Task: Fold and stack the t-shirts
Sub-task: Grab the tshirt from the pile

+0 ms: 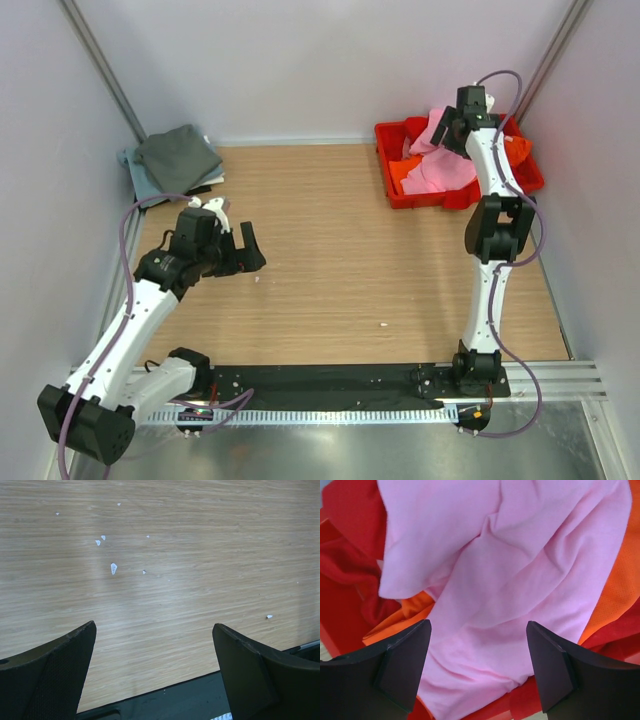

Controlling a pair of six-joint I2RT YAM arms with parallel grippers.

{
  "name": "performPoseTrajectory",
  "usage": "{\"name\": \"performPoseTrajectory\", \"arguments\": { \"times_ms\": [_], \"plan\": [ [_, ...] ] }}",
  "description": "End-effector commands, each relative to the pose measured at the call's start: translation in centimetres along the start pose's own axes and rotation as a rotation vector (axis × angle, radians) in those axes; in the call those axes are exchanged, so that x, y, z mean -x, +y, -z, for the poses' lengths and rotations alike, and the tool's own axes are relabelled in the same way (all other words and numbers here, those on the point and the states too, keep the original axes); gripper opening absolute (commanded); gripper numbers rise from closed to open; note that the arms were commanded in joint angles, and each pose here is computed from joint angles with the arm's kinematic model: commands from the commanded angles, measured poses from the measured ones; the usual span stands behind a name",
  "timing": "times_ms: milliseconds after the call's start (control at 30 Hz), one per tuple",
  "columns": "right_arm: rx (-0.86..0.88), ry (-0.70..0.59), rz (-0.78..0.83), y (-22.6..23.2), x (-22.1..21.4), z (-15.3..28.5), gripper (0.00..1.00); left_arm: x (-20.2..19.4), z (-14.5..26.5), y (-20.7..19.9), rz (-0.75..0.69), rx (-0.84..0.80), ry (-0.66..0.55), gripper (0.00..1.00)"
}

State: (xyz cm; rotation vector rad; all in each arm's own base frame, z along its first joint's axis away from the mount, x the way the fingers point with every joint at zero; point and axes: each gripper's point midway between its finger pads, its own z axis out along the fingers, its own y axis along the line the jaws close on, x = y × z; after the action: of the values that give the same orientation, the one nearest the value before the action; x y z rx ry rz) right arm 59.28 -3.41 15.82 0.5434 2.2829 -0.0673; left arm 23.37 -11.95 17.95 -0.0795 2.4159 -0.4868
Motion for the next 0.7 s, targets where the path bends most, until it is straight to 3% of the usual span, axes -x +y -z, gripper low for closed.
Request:
{"name": "performPoseTrajectory", "arguments": {
  "times_ms": [0, 300, 433, 500, 533, 667],
  "plan": [
    [0.029, -0.042, -0.014, 0.4, 1.5, -0.3, 0.83, 0.6, -0.1, -0.4, -0.011, -0.012, -0.014, 0.99],
    [0.066, -0.047, -0.046, 0.5, 2.1, -2.3, 0.67, 0.6, -0.1, -0.2, -0.009, -0.002, -0.018, 0.98],
    [0.070, -0.044, -0.043, 0.4, 2.0, -2.7, 0.28, 0.6, -0.1, -0.2, -0.007, 0.001, -0.018, 0.99],
    [0.077, -0.054, -0.041, 0.6, 2.3, -2.5, 0.16, 0.7, -0.1, -0.2, -0.008, 0.001, -0.022, 0.98],
    [0.080, -0.062, -0.043, 0.6, 2.7, -2.2, 0.04, 0.7, -0.1, -0.2, -0.008, 0.001, -0.022, 0.98],
    [0.164, -0.094, -0.063, 2.3, 4.6, 0.6, 0.01, 0.8, 0.0, -0.1, -0.008, 0.005, -0.027, 0.98]
  ]
}}
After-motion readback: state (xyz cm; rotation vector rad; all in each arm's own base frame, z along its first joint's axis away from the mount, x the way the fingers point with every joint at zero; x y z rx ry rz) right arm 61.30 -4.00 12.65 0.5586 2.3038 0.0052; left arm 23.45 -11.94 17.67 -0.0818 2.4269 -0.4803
